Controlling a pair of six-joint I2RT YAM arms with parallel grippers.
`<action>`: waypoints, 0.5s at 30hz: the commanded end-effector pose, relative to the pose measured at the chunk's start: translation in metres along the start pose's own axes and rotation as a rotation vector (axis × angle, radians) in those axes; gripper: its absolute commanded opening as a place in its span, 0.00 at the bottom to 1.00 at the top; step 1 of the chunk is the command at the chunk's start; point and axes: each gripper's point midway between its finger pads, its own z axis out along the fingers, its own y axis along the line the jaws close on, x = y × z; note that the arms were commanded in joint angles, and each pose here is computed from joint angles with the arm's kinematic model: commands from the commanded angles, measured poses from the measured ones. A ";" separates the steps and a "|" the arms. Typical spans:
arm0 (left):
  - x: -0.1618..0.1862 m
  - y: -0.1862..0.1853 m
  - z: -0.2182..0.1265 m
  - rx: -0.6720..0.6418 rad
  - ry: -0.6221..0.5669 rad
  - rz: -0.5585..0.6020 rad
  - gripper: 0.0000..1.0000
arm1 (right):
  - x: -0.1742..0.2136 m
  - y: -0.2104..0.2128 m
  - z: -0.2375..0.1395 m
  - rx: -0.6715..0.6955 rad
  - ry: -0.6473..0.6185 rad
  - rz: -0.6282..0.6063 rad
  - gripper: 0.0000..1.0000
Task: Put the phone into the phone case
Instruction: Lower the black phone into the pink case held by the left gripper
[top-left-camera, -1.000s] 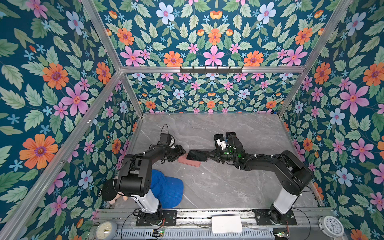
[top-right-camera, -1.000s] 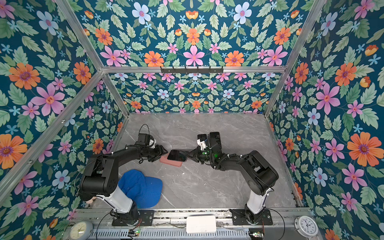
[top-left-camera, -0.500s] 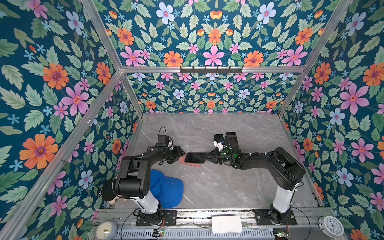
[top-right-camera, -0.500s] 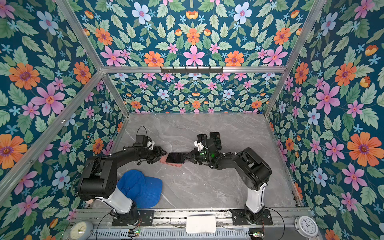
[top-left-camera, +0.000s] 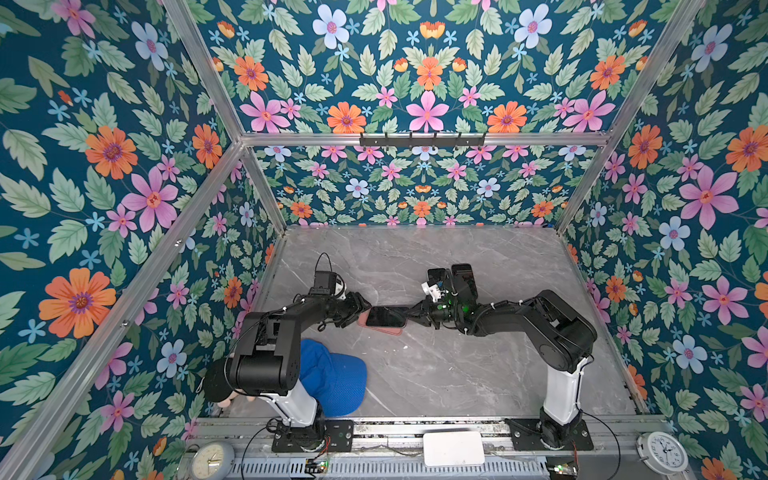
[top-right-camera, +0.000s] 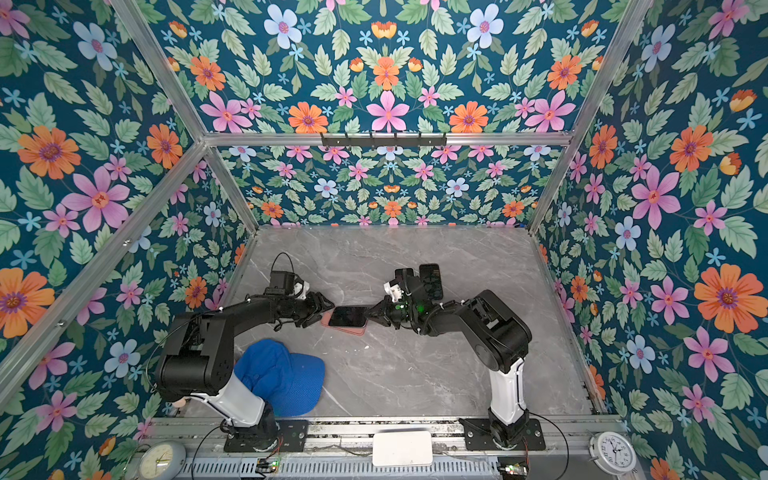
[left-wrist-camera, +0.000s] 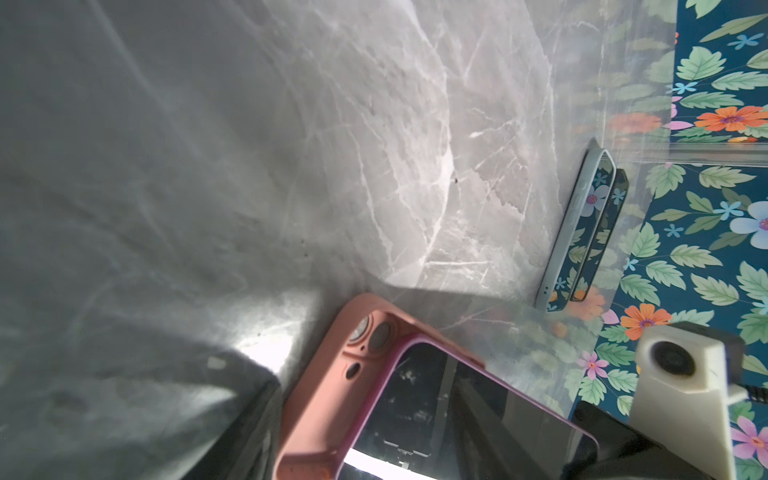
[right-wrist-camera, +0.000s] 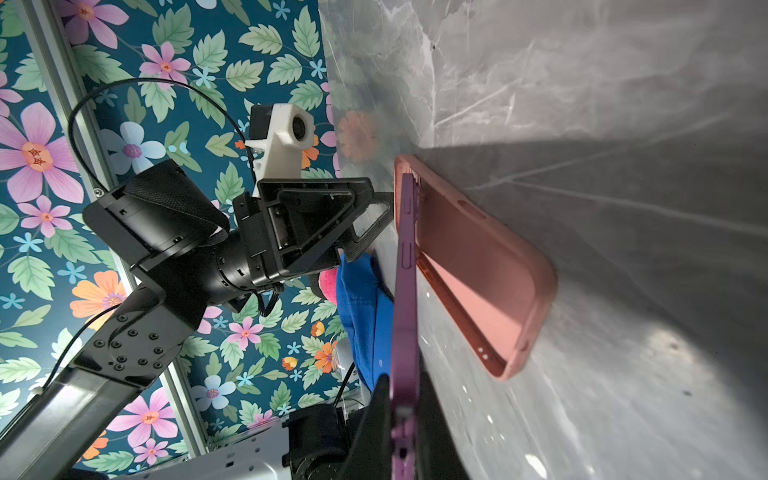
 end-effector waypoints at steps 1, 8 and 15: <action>0.004 0.005 0.002 -0.014 0.013 -0.009 0.67 | 0.002 0.002 0.003 -0.013 0.029 -0.015 0.00; 0.005 0.006 0.002 -0.013 0.015 -0.011 0.67 | 0.003 -0.007 0.007 0.003 0.043 0.012 0.00; 0.007 0.005 0.003 0.000 0.017 -0.016 0.67 | 0.003 -0.016 0.012 0.014 0.050 0.040 0.00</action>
